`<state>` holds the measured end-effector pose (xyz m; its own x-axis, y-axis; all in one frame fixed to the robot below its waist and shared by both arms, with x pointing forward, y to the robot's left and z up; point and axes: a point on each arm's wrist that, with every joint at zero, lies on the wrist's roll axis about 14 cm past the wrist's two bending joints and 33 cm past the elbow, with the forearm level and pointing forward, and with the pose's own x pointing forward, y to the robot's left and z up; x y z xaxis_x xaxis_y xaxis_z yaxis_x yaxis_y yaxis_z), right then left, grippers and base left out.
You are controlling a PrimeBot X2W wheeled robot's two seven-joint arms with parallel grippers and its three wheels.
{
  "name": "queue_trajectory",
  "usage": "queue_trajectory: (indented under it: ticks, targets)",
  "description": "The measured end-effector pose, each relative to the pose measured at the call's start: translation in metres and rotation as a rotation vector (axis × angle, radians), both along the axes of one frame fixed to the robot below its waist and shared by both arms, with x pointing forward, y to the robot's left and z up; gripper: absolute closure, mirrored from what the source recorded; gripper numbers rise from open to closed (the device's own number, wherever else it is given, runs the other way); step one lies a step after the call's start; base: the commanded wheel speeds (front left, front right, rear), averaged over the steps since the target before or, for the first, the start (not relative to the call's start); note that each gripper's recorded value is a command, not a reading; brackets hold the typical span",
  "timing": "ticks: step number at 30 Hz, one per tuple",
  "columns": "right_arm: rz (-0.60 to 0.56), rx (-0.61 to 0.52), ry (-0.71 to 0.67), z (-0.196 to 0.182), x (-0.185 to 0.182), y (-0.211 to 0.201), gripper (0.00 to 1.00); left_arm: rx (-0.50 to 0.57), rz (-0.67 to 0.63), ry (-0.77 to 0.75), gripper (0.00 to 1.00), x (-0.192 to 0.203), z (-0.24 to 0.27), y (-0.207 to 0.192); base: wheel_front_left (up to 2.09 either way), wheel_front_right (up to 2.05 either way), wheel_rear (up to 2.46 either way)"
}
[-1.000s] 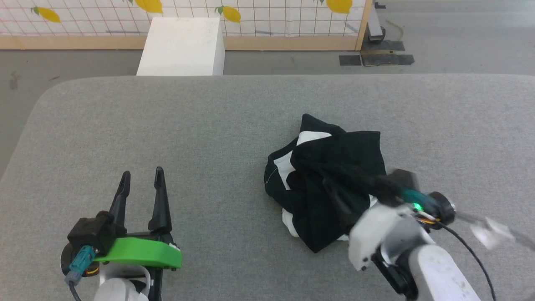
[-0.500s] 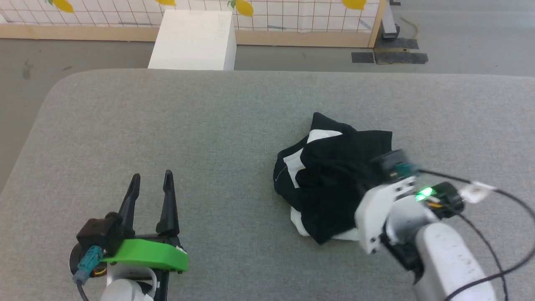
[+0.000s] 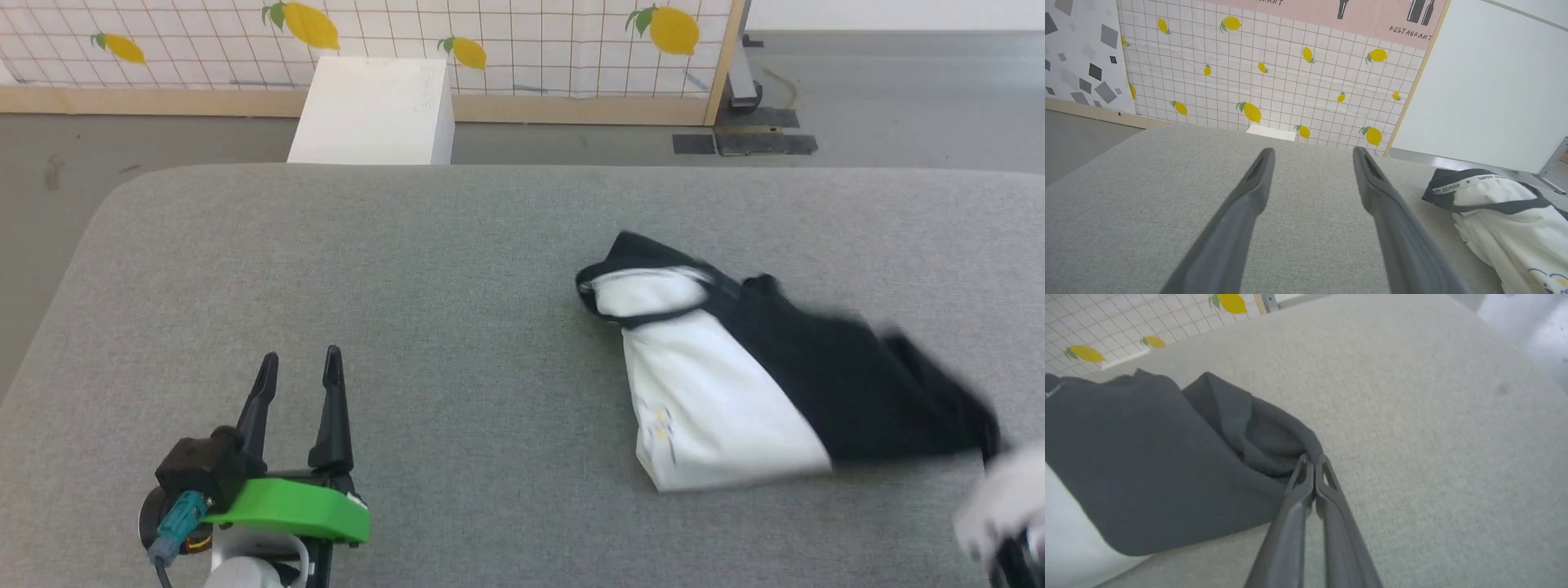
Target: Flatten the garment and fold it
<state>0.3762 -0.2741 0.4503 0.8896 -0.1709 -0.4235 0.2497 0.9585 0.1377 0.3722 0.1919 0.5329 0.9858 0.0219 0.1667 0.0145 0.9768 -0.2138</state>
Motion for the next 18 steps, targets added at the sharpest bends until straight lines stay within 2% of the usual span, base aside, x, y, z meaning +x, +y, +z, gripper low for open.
queue_trajectory:
  ticks: [1,2,3,4,8,12,14,18]
  targets:
    - [-0.023,0.012,0.076,-0.017,-0.014,-0.007,1.00,0.000,-0.001,0.000,0.00,0.000,0.000,0.000,0.00,0.00,0.00]
    - [-0.038,0.023,0.155,-0.033,-0.029,-0.012,0.55,0.000,-0.003,0.000,0.00,-0.001,0.000,-0.001,0.00,0.00,0.00]
    - [-0.054,0.030,0.190,-0.041,-0.040,-0.016,0.37,-0.001,-0.006,-0.001,0.00,-0.001,0.000,-0.002,0.00,0.00,0.00]
    - [-0.066,0.025,0.191,-0.041,-0.043,-0.020,0.00,-0.001,-0.008,-0.002,0.00,-0.001,0.001,-0.003,0.00,0.00,0.00]
    - [-0.026,-0.035,0.017,-0.003,-0.018,-0.012,0.00,-0.001,-0.014,0.001,0.00,0.000,-0.001,-0.005,0.00,0.00,0.00]
    - [0.156,-0.057,-0.213,0.050,0.024,0.050,0.00,-0.002,-0.019,0.008,0.00,0.001,-0.003,-0.007,0.00,0.00,0.00]
    - [0.242,-0.051,-0.249,0.059,0.036,0.080,0.00,-0.002,-0.023,0.014,0.00,0.001,-0.005,-0.008,0.00,0.00,0.00]
    - [0.401,-0.050,-0.226,0.060,0.057,0.134,0.00,-0.002,-0.034,0.028,0.00,0.004,-0.010,-0.012,0.00,0.00,0.00]
